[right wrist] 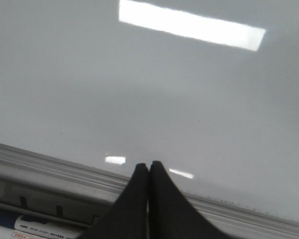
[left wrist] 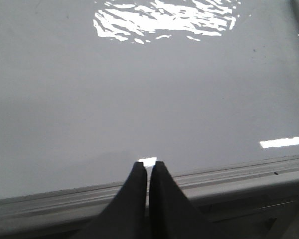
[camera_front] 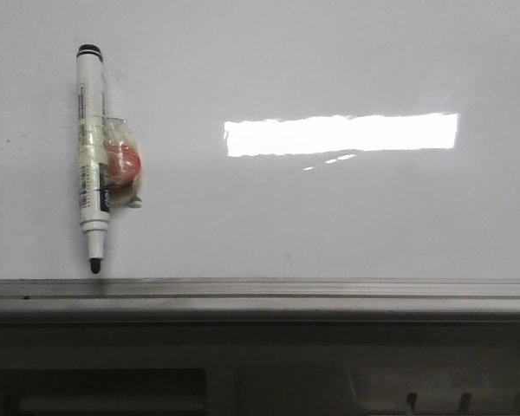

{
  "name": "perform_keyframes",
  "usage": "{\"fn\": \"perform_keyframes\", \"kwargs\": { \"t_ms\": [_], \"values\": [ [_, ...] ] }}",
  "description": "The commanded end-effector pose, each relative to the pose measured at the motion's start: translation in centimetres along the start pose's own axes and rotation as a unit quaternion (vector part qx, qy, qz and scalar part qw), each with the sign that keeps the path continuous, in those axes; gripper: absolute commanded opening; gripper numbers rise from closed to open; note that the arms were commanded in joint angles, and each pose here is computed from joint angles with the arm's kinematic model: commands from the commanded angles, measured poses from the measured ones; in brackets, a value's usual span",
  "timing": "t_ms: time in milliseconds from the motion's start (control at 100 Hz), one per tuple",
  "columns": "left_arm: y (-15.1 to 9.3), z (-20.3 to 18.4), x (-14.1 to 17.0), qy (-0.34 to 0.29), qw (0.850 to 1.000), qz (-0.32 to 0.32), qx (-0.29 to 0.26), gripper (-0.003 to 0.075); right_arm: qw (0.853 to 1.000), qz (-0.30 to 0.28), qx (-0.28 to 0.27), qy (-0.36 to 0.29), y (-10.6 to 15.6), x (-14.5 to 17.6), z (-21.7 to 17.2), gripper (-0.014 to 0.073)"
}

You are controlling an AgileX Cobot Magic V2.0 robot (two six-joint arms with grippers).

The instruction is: Write number 3 on whiteboard

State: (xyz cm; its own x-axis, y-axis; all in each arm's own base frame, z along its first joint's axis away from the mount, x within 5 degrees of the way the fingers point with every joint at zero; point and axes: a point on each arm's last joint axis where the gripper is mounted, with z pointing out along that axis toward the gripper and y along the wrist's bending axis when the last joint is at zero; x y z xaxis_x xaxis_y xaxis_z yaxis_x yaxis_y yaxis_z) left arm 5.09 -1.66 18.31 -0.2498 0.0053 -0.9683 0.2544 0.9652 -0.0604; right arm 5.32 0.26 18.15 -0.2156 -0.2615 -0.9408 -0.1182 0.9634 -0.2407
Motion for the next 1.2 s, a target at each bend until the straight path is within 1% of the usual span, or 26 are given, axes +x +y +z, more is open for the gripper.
{"fn": "perform_keyframes", "kwargs": {
  "t_ms": [0, 760, 830, 870, 900, 930, 950, 970, 990, 1020, 1040, 1070, 1090, 1100, 1110, 1160, 1180, 1190],
  "values": [
    [0.0, -0.1, -0.2, -0.031, 0.999, -0.009, 0.002, -0.0021, 1.0, -0.008, 0.001, 0.004, 0.2, 0.8, 0.2, -0.0062],
    [0.0, -0.1, -0.2, -0.031, 0.999, -0.006, 0.001, -0.0021, 1.0, -0.008, 0.001, 0.004, 0.2, 0.8, 0.2, -0.0062],
    [0.0, -0.1, -0.3, -0.038, 0.999, -0.01, 0.001, -0.002, 1.0, -0.014, 0.006, -0.013, 0.1, 0.5, 0.2, -0.0062],
    [-0.1, -0.1, -0.6, -0.054, 0.997, -0.046, 0.01, -0.0021, 0.999, -0.015, 0.011, -0.04, 0.0, 0.0, 0.2, -0.0062],
    [-0.2, -0.1, -0.8, -0.065, 0.994, -0.09, 0.021, -0.0021, 0.998, -0.015, 0.015, -0.063, -0.1, -0.4, 0.1, -0.0062],
    [-0.4, -0.2, -1.1, -0.076, 0.985, -0.15, 0.037, -0.0021, 0.995, -0.015, 0.021, -0.094, -0.2, -1.0, 0.0, -0.0062],
    [-0.5, -0.2, -1.2, -0.083, 0.98, -0.177, 0.042, -0.0021, 0.993, -0.013, 0.024, -0.113, -0.2, -1.3, 0.0, -0.0062],
    [-0.4, -0.2, -1.4, -0.09, 0.977, -0.19, 0.044, -0.0021, 0.992, -0.009, 0.025, -0.125, -0.3, -1.5, -0.1, -0.0062],
    [-0.4, -0.3, -1.6, -0.102, 0.97, -0.216, 0.046, -0.002, 0.989, 0.003, 0.027, -0.145, -0.3, -1.9, -0.2, -0.0062],
    [-0.3, -0.3, -1.8, -0.111, 0.963, -0.239, 0.049, -0.0021, 0.983, 0.031, 0.029, -0.177, -0.4, -2.4, -0.4, -0.0062],
    [-0.3, -0.4, -1.9, -0.12, 0.956, -0.263, 0.051, -0.0021, 0.98, 0.041, 0.031, -0.19, -0.5, -2.6, -0.5, -0.0062],
    [-0.2, -0.4, -2.1, -0.129, 0.941, -0.308, 0.058, -0.0021, 0.972, 0.065, 0.037, -0.222, -0.7, -3.2, -0.7, -0.0062],
    [-0.2, -0.4, -2.3, -0.134, 0.934, -0.327, 0.059, -0.0021, 0.966, 0.082, 0.04, -0.24, -0.9, -3.4, -0.9, -0.0062],
    [-0.2, -0.5, -2.3, -0.137, 0.924, -0.352, 0.063, -0.0021, 0.963, 0.095, 0.042, -0.25, -1.0, -3.6, -1.0, -0.0062],
    [-0.1, -0.5, -2.4, -0.139, 0.92, -0.36, 0.063, -0.002, 0.963, 0.095, 0.042, -0.25, -1.0, -3.6, -1.0, -0.0062],
    [0.0, -0.5, -2.5, -0.145, 0.902, -0.401, 0.068, -0.0021, 0.945, 0.153, 0.047, -0.285, -1.4, -4.0, -1.3, -0.0062],
    [0.0, -0.5, -2.5, -0.147, 0.894, -0.417, 0.07, -0.0021, 0.941, 0.162, 0.049, -0.293, -1.5, -4.1, -1.4, -0.0062],
    [0.0, -0.5, -2.6, -0.147, 0.89, -0.426, 0.071, -0.0021, 0.937, 0.172, 0.052, -0.301, -1.6, -4.2, -1.5, -0.0062]
  ]
}}
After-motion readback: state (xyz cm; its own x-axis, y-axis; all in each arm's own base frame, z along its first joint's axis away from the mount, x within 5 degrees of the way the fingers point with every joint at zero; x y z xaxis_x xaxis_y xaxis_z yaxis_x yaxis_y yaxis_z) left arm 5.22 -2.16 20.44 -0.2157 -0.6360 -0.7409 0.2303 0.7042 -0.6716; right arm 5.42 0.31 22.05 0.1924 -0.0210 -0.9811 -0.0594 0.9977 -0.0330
